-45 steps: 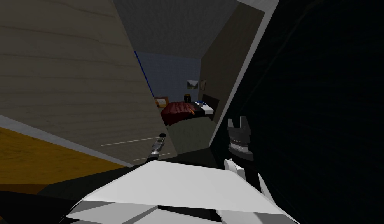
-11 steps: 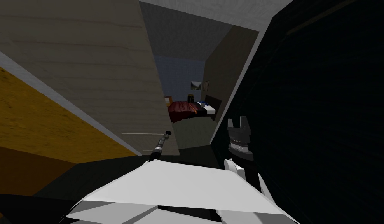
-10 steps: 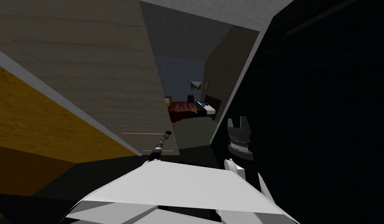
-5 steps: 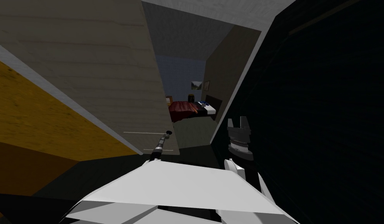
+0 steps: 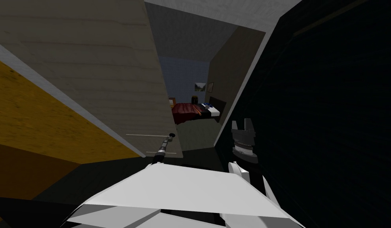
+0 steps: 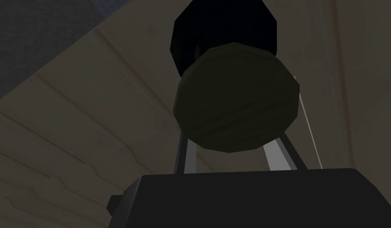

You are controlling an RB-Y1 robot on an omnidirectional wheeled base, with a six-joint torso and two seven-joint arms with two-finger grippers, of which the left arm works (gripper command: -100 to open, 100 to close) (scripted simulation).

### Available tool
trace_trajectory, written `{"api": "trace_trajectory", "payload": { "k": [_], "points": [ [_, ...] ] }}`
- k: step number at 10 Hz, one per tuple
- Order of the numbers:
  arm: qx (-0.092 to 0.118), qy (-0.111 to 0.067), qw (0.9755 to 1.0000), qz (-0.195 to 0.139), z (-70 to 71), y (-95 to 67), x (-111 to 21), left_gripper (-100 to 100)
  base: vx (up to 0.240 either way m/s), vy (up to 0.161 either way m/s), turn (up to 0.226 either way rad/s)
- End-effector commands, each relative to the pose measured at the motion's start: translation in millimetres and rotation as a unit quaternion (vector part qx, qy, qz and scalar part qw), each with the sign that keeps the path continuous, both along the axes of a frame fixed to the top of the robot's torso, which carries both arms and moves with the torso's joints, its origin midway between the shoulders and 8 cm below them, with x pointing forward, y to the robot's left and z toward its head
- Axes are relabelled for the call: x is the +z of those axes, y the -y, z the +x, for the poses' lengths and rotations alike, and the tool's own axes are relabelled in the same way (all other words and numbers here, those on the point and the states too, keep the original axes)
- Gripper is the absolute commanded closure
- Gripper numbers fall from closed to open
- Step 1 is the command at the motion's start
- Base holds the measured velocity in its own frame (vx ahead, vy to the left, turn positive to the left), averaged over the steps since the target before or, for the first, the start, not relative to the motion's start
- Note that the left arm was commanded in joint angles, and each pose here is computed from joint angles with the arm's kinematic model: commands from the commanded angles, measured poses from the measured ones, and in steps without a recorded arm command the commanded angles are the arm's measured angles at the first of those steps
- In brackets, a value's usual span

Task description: Pull the door open

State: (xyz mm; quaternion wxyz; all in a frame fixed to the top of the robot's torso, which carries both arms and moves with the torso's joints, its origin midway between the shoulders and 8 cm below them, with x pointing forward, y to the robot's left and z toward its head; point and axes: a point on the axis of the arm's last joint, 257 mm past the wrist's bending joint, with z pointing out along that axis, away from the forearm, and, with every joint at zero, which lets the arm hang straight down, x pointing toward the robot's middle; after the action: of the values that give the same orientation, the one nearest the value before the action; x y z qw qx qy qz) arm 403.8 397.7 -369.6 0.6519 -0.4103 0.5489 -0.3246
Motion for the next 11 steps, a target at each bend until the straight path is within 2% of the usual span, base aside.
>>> {"api": "trace_trajectory", "payload": {
  "k": [1,10,11],
  "points": [
    [-0.021,0.004,0.9991,-0.036,8.0,26.2,-4.1,100,-0.012,0.006,0.021],
    [-0.021,0.004,0.9991,-0.036,8.0,26.2,-4.1,100,-0.004,-0.002,0.001],
    [-0.004,0.006,0.9991,-0.041,4.8,0.1,-0.4,100,-0.018,0.031,0.008]
  ]
}}
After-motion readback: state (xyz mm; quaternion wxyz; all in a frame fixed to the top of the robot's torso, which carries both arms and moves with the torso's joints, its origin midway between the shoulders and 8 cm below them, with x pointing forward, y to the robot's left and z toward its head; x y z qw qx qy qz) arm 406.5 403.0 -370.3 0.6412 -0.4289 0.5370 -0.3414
